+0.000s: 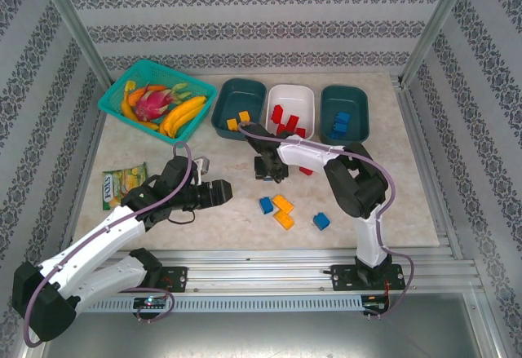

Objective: Sort the legos into containers by color

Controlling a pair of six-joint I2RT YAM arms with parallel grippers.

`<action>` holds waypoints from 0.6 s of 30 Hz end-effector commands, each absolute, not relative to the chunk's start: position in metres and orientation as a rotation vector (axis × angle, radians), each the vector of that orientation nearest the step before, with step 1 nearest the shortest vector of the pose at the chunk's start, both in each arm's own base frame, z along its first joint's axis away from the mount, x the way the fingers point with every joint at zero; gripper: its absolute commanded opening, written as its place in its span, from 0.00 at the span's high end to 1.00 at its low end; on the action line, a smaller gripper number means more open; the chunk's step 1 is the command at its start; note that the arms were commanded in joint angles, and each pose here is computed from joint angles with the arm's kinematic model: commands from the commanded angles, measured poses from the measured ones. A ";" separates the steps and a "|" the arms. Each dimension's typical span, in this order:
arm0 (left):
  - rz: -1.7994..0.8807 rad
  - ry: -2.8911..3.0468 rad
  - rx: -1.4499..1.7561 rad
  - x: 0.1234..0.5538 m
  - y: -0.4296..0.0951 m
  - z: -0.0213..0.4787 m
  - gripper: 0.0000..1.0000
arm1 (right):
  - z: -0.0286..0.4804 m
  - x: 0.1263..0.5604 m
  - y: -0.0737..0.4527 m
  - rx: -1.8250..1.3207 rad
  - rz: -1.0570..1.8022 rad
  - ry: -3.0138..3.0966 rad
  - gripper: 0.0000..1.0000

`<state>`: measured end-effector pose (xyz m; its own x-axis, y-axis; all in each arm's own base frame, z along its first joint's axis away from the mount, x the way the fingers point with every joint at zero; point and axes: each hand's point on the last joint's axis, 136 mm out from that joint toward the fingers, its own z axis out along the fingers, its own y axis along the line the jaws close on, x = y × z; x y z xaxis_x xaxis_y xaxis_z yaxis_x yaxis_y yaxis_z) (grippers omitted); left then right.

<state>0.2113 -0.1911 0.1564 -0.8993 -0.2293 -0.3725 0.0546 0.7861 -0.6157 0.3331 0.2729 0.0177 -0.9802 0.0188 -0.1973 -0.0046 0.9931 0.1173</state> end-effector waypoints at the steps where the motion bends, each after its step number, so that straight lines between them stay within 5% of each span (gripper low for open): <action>1: -0.909 2.510 -0.138 0.213 -0.192 0.166 0.27 | 0.018 0.338 0.278 -0.007 0.193 2.934 0.67; 4: -0.922 2.499 -0.130 0.214 -0.195 0.170 0.27 | 0.034 0.341 0.281 -0.022 0.221 2.900 0.76; 9: -0.996 2.446 -0.089 0.235 -0.217 0.197 0.27 | 0.098 0.357 0.266 -0.031 0.255 2.780 0.77; 18: -1.182 2.328 0.088 0.327 -0.314 0.268 0.28 | 0.179 0.403 0.116 0.230 0.162 2.595 0.75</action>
